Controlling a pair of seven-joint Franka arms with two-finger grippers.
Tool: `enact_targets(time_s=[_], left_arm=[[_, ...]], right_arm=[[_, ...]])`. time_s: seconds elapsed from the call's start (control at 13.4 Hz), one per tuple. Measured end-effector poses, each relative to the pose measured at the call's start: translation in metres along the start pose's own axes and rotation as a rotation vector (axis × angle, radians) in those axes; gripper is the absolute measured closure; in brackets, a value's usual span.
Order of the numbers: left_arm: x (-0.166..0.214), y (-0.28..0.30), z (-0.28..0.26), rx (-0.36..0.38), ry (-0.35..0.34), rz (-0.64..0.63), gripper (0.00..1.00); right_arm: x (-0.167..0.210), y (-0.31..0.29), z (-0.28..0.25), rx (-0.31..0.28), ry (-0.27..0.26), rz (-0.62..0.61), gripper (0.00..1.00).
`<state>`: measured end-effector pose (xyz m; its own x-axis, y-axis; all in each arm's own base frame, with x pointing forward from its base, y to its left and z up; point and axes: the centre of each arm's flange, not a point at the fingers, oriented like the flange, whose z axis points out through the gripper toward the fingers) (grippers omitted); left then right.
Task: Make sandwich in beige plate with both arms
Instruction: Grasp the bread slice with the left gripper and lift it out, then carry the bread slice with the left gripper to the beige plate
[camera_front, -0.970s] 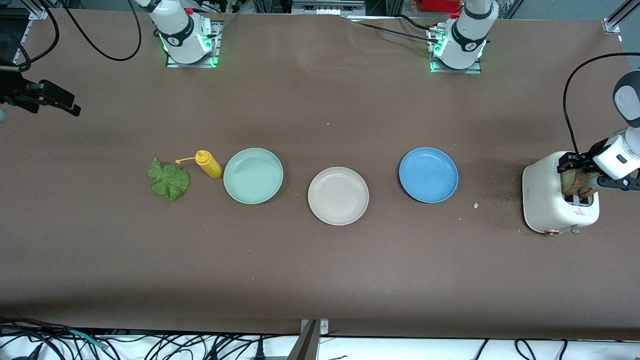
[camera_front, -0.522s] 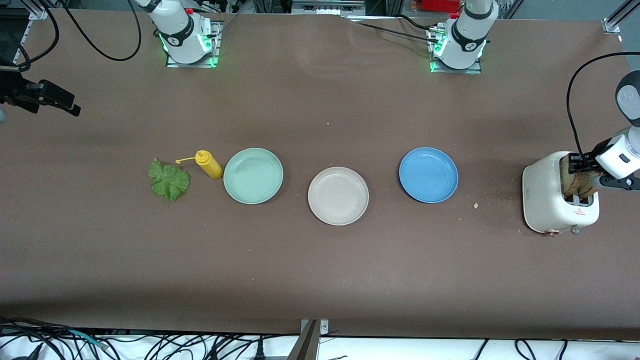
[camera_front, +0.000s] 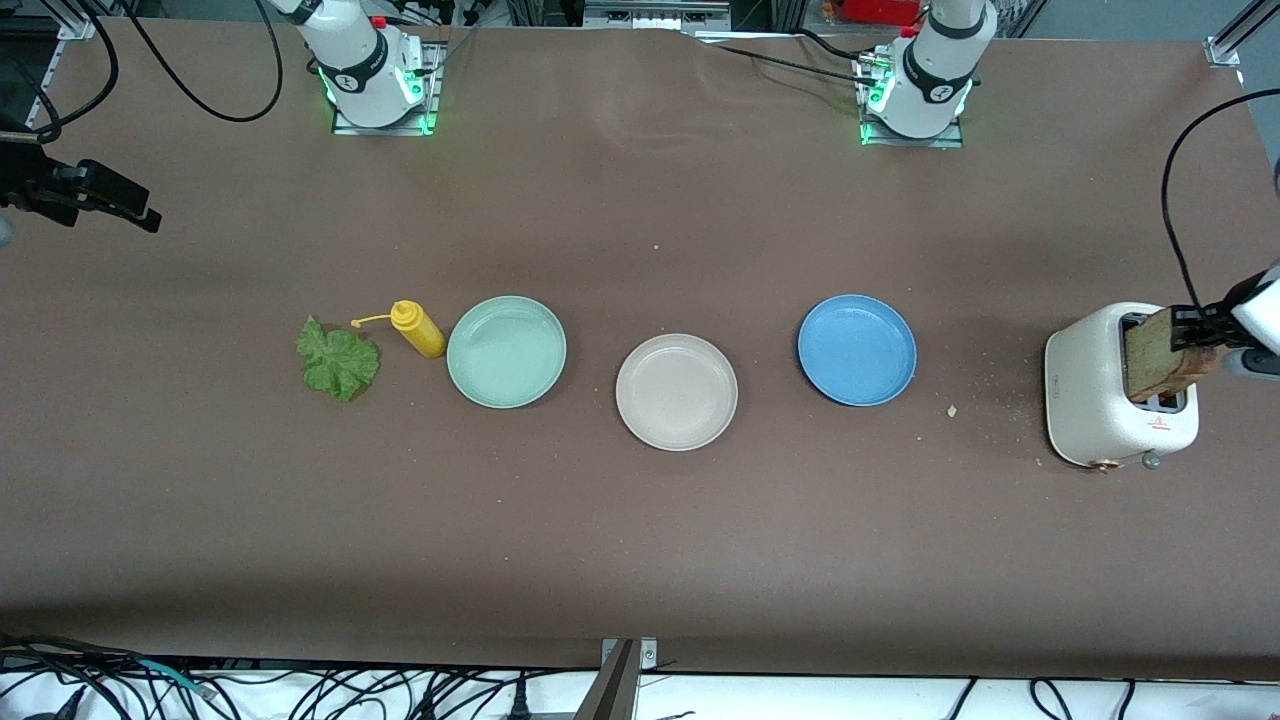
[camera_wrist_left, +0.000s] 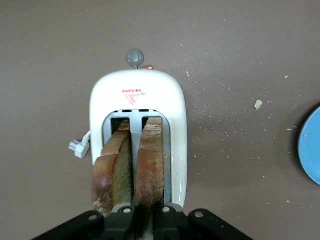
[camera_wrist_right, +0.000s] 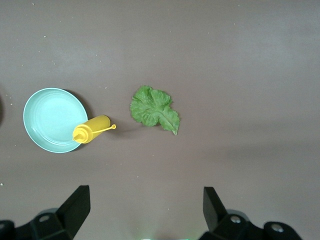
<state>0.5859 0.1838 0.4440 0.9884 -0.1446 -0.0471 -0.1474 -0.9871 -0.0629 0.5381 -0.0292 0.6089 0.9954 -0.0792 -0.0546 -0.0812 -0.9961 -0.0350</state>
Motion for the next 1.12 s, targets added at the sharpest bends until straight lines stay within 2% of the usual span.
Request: enact_targets(time_s=[0.15, 0.37, 0.67, 0.97, 1.12], left_arm=[[0.005, 0.002, -0.028, 0.006, 0.014, 0.007, 0.92], [0.012, 0.020, -0.055, -0.005, -0.003, 0.040, 0.92], [0.027, 0.069, -0.065, -0.037, -0.023, 0.122, 0.92], [0.041, 0.107, -0.045, -0.168, -0.044, 0.148, 0.92], [0.053, 0.144, -0.028, -0.238, -0.071, 0.180, 0.92]], right_arm=[[0.000, 0.000, 0.000, 0.000, 0.000, 0.000, 0.00], [0.000, 0.000, 0.000, 0.000, 0.000, 0.000, 0.00], [-0.001, -0.001, 0.000, 0.000, -0.004, -0.001, 0.00], [0.000, -0.001, -0.001, 0.000, 0.005, -0.002, 0.00], [0.000, -0.001, -0.002, 0.000, 0.006, -0.002, 0.00]])
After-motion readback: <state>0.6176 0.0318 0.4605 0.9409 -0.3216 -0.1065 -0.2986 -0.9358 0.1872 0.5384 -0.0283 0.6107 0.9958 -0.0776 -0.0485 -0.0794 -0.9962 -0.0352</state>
